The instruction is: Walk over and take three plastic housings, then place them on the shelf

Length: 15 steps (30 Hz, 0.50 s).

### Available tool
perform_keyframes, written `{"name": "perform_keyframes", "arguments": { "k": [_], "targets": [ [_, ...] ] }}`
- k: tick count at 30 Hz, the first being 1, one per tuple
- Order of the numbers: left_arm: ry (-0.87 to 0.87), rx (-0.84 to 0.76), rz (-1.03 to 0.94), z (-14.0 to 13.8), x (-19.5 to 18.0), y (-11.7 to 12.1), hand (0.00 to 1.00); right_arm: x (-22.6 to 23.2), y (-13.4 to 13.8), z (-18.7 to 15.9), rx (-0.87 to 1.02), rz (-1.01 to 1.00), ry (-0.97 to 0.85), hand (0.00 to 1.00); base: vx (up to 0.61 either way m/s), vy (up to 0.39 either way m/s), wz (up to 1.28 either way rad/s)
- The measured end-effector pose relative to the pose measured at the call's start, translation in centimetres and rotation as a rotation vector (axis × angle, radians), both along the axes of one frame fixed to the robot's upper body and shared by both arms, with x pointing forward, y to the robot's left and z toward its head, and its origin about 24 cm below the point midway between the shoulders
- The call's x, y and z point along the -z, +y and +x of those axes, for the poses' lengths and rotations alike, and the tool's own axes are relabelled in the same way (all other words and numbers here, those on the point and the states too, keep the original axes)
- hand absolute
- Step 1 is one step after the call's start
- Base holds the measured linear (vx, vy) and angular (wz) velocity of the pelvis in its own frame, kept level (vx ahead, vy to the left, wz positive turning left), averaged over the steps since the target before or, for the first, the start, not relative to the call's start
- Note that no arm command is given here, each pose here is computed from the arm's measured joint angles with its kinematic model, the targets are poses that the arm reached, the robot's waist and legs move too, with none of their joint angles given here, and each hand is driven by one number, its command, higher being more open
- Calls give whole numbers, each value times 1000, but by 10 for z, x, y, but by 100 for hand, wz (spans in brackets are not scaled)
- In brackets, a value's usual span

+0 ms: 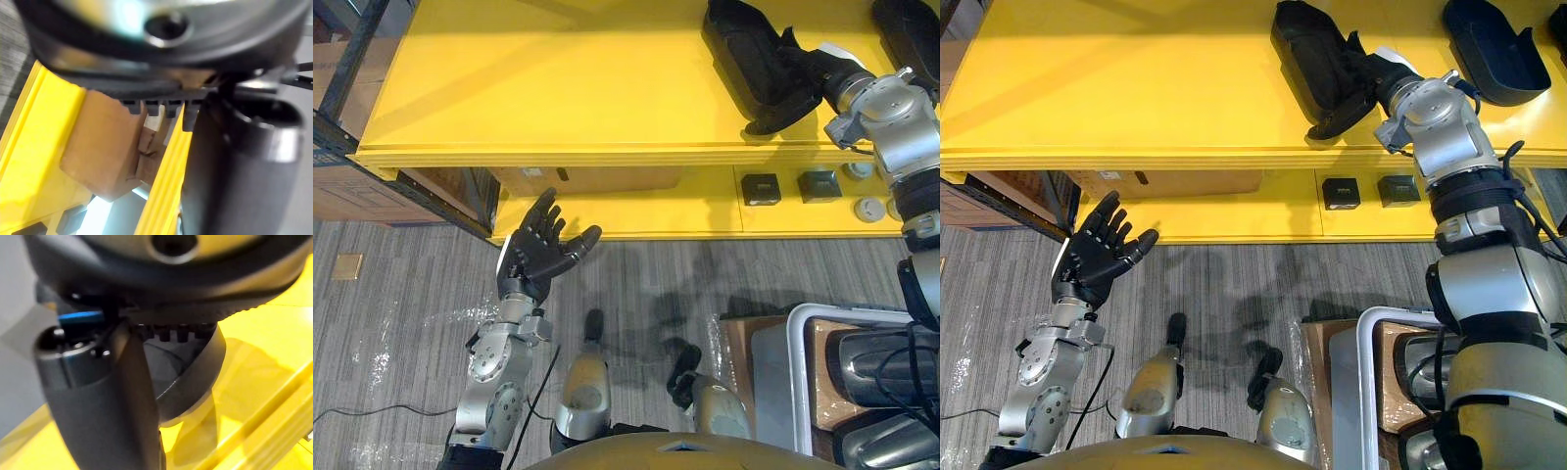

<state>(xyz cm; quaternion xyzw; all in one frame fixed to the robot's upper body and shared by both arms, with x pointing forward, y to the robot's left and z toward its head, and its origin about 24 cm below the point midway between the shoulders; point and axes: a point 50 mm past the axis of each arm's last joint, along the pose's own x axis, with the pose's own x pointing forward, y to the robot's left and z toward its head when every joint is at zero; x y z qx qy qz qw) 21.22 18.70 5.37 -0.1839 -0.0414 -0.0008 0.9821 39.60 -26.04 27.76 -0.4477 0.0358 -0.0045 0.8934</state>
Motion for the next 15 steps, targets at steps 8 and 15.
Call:
{"name": "perform_keyframes", "arguments": {
  "k": [8, 15],
  "targets": [
    [1, 1, 13, 0, 0, 2, 100, -11, -2, 1, 45, -49, -87, 100, 8, -20, 4],
    [-2, 10, -17, 1, -1, -1, 100, -22, -9, 0, 121, -38, -157, 0, 0, -8, 1]
  ]
}}
